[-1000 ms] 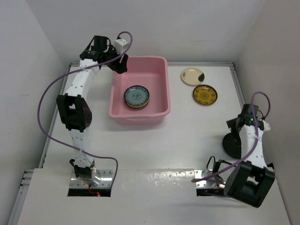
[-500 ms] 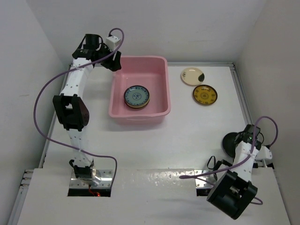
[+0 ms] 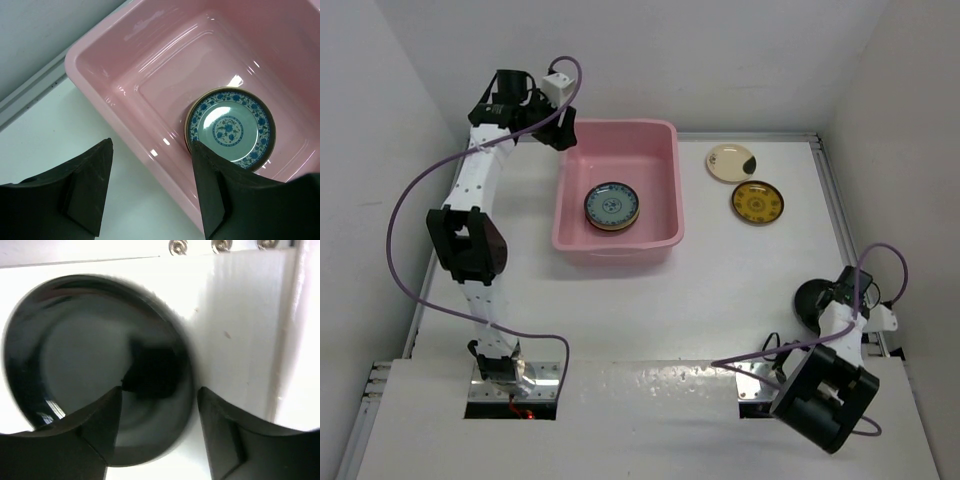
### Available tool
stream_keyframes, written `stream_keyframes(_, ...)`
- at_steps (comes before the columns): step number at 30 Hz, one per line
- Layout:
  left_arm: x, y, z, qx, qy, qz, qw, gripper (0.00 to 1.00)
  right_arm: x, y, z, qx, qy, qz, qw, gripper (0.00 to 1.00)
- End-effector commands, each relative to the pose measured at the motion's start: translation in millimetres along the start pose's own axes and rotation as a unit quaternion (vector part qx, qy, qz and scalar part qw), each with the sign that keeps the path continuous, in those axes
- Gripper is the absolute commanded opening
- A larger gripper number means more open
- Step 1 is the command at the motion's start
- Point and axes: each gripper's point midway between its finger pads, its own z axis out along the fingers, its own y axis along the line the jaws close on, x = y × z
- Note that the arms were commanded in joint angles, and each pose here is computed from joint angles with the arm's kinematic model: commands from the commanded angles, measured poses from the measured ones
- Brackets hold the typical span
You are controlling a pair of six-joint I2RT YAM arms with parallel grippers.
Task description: Place the plates into the plastic bin on the countertop
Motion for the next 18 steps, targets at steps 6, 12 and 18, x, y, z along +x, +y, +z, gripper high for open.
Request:
stream_keyframes(6,-15,-3,-26,-0.019,-0.016,0.005,1.0,0.67,30,16,11,-0.052,0.068,-0.035,0.996,0.21)
stream_keyframes(12,-6,-6,-27,-0.02,-0.006,-0.009,1.0,0.67,52,37,8,-0.125,0.133,-0.122,0.976,0.0)
stream_keyframes(18,2,5,-31,-0.046,0.008,-0.009,0.999,0.67,30,103,-33,-0.296,0.101,-0.132,0.94,0.0)
